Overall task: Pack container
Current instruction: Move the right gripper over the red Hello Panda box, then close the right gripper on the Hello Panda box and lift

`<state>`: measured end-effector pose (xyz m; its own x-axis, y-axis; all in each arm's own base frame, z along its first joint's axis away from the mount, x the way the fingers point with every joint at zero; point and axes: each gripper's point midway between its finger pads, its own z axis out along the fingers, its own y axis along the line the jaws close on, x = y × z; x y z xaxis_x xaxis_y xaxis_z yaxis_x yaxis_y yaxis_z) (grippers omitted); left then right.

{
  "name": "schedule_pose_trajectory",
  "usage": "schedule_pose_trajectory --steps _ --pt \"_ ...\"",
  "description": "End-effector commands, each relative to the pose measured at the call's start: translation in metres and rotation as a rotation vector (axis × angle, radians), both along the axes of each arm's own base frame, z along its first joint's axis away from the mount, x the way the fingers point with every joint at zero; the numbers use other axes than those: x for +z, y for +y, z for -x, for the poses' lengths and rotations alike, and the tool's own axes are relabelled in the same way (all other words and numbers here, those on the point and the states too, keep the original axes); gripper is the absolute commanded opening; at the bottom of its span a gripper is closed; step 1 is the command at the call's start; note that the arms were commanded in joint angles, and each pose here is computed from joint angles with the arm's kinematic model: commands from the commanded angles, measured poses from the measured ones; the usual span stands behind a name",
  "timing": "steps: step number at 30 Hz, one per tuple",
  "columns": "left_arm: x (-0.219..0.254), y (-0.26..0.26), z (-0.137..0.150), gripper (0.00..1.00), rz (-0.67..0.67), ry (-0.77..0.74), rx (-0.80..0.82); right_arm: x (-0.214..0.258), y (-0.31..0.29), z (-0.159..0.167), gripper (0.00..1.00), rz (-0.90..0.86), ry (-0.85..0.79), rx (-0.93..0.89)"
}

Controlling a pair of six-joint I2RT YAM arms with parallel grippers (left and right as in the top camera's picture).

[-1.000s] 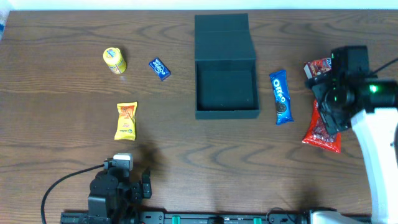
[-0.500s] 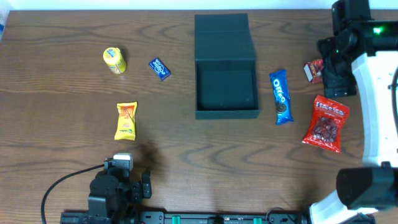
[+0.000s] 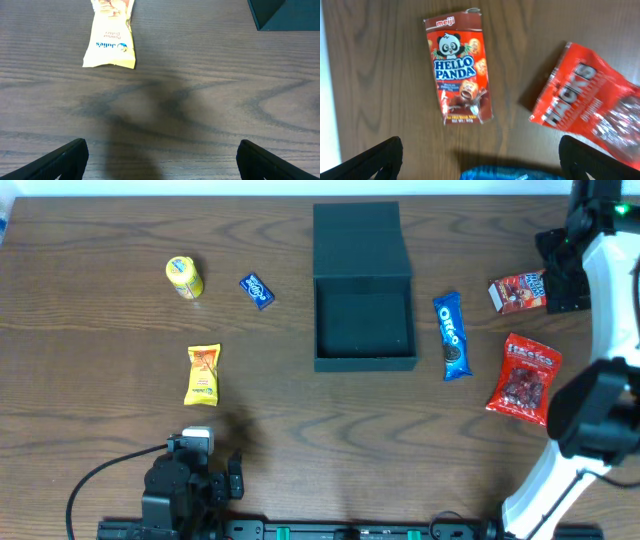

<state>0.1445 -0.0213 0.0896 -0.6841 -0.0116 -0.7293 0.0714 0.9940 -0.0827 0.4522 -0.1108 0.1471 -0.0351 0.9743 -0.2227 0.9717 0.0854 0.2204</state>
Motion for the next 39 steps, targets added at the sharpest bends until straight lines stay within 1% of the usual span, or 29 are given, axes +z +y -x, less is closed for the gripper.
schedule_pose_trajectory --steps 1,6,11,16,21,26,32,39 --pt "-0.015 0.003 0.004 0.96 -0.004 0.047 0.020 -0.009 -0.007 -0.017 0.99 0.005 0.009 0.040" --pt "-0.015 0.003 0.004 0.95 -0.004 0.047 0.020 -0.035 -0.009 -0.029 0.99 -0.006 0.060 0.041" --pt "-0.015 0.003 0.004 0.96 -0.004 0.047 0.020 -0.059 -0.010 -0.029 0.99 -0.019 0.122 0.040" --pt "-0.015 0.003 0.004 0.95 -0.004 0.047 0.020 -0.072 -0.009 -0.026 0.99 -0.026 0.157 0.040" --pt "-0.015 0.003 0.004 0.95 -0.004 0.047 0.020 -0.085 -0.011 -0.029 0.99 -0.029 0.168 0.041" --pt "-0.015 0.003 0.004 0.95 -0.004 0.047 0.020 -0.098 -0.015 -0.042 0.99 -0.011 0.151 0.115" --pt "-0.015 0.003 0.004 0.95 -0.004 0.047 0.020 -0.113 -0.021 -0.041 0.99 -0.021 0.166 0.101" --pt "-0.015 0.003 0.004 0.96 -0.004 0.047 0.020 -0.120 -0.028 -0.040 0.99 -0.024 0.171 0.088"
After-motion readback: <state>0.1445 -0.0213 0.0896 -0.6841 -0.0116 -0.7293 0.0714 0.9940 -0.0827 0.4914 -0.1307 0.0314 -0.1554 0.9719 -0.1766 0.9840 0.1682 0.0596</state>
